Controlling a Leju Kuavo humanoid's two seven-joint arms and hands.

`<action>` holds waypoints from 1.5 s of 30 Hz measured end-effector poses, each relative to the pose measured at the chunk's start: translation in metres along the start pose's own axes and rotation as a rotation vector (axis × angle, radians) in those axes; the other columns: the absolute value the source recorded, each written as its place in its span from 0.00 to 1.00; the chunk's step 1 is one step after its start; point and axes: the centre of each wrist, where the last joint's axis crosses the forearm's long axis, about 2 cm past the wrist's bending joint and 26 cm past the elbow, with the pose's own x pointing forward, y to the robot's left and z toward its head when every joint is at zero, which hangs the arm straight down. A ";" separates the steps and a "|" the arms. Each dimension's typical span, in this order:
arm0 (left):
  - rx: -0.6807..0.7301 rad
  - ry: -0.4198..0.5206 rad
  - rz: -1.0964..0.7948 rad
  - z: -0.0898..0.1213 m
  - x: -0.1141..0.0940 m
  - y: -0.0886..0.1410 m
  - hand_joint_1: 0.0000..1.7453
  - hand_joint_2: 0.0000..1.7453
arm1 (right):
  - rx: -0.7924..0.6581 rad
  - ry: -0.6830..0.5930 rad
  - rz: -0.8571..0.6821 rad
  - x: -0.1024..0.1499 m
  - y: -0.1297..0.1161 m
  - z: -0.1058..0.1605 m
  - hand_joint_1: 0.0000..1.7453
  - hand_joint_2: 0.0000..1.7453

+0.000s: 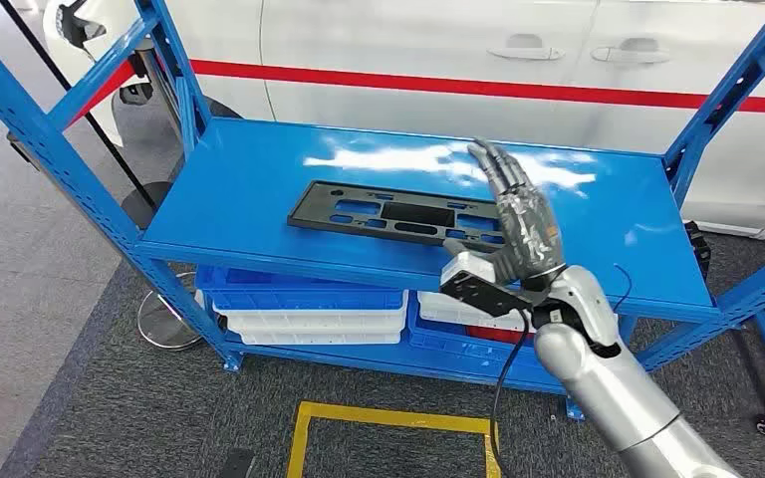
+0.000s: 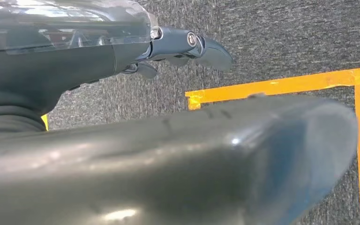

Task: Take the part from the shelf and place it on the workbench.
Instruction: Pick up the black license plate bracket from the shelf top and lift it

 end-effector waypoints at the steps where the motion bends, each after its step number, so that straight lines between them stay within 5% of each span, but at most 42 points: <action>1: 0.000 -0.002 -0.001 0.000 0.000 0.000 0.00 0.00 | 0.009 0.001 0.005 0.001 0.004 0.000 0.00 1.00; 13: 0.024 -0.065 -0.027 -0.001 0.004 -0.002 0.00 0.00 | 0.210 -0.035 0.075 0.041 0.088 0.015 0.00 1.00; 19: -0.003 -0.089 -0.014 0.000 0.003 -0.002 0.00 0.00 | 0.364 -0.111 0.094 0.073 0.138 0.044 0.00 1.00; 34: -0.019 -0.087 0.004 0.001 0.000 -0.005 0.00 0.00 | 0.332 -0.093 0.077 0.085 0.156 0.058 0.00 1.00; 45: -0.021 -0.074 0.002 0.002 0.000 -0.007 0.00 0.00 | 0.087 -0.073 0.123 0.079 0.124 0.012 0.00 1.00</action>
